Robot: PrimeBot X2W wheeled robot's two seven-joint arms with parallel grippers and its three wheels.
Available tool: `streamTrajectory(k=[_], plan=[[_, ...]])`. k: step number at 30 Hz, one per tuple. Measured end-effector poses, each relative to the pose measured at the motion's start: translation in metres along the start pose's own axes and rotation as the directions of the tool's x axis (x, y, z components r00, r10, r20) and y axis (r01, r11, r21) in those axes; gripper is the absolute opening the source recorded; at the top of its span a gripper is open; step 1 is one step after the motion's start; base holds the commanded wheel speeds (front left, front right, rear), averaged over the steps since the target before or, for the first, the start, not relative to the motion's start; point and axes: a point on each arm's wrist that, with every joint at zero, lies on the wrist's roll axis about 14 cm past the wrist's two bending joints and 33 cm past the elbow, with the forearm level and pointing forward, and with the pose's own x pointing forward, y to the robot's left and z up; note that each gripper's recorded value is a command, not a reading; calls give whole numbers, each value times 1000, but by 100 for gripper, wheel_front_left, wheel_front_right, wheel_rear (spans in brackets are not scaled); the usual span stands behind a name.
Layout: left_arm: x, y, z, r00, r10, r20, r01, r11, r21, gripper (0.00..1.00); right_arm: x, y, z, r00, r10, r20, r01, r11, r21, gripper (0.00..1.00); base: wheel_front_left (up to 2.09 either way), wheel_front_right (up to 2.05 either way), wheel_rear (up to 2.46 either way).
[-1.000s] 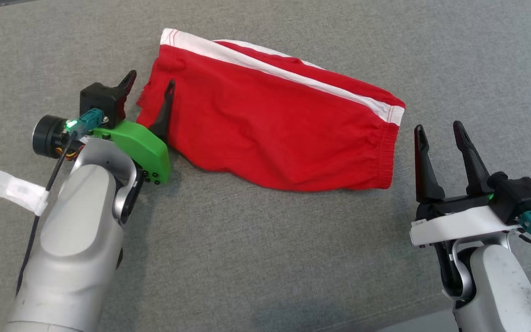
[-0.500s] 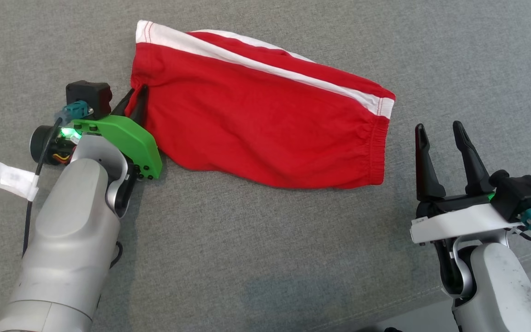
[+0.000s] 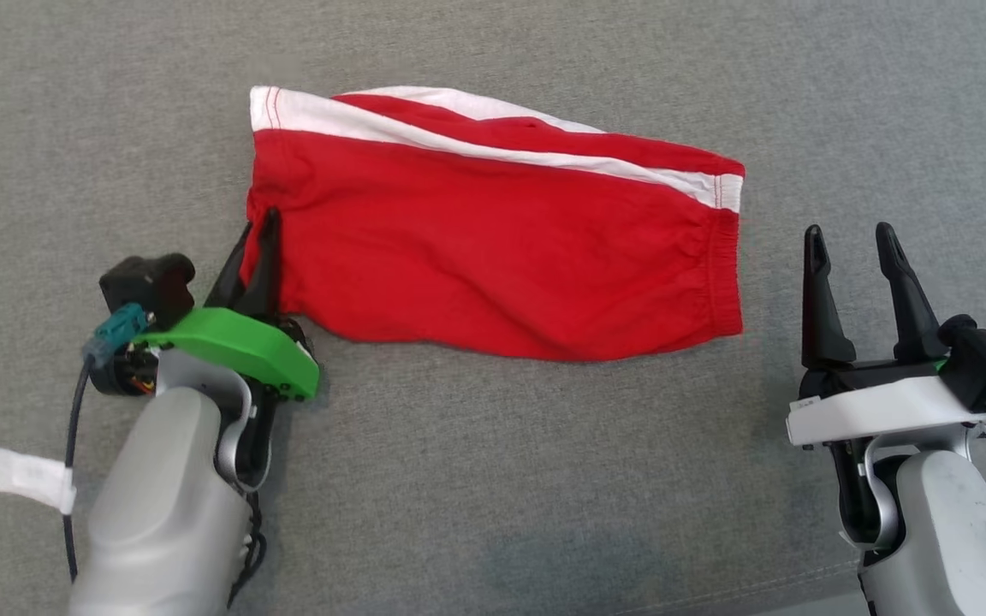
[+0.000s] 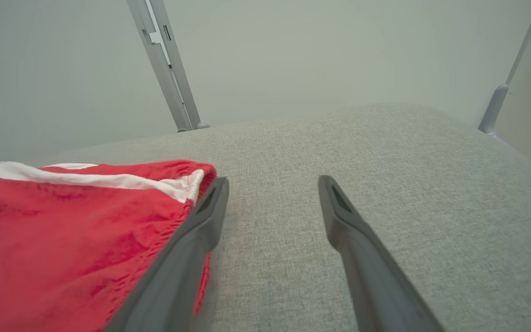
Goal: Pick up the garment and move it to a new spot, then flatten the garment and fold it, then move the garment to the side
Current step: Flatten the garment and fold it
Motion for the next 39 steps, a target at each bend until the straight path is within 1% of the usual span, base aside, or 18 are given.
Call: streamTrajectory(k=[6, 10, 11, 12, 13, 15, 17, 21, 27, 31, 39], plan=[[-48, 11, -6, 993, 107, 46, -104, 992, -66, 0, 7, 15, -2, 999, 52, -1, -52, 999, -3, 100, 0, 0, 0], [-74, 14, -14, 989, 150, 14, -149, 986, -78, 0, 12, 26, -3, 996, 92, -1, -92, 996, -8, 100, 0, 0, 0], [-78, 14, -16, 988, 154, 1, -153, 985, -78, 2, 14, 29, -3, 995, 99, -1, -99, 995, -5, 100, 0, 0, 0], [-81, 14, -16, 988, 156, -2, -156, 985, -78, 57, 14, 32, -4, 994, 108, -2, -108, 994, -3, 100, 0, 0, 0], [-84, 14, -16, 987, 160, -8, -160, 984, -73, 100, 15, 35, -4, 993, 117, -3, -117, 993, -6, 100, 0, 0, 0], [-87, 15, -7, 985, 169, 22, -167, 984, -65, 100, 16, 39, -5, 992, 127, -7, -127, 992, -4, 100, 0, 0, 0], [-87, 13, 11, 981, 171, 91, -167, 985, -46, 100, 16, 41, -3, 991, 132, -4, -132, 991, -4, 100, 0, 0, 0], [-90, 18, 50, 954, 193, 230, -207, 977, 40, 100, 15, 40, 3, 991, 133, 3, -133, 991, -28, 100, 0, 0, 0], [-104, 14, 95, 912, 182, 369, -254, 954, 159, 100, 9, 39, 21, 989, 142, 29, -139, 987, -84, 100, 0, 0, 0], [-119, 15, 107, 895, 179, 408, -281, 937, 206, 100, 2, 39, 26, 990, 141, 30, -138, 986, -96, 100, 0, 0, 0], [-136, 24, 110, 884, 205, 421, -318, 923, 217, 100, -4, 42, 23, 990, 143, 8, -142, 986, -82, 100, 0, 0, 0]])
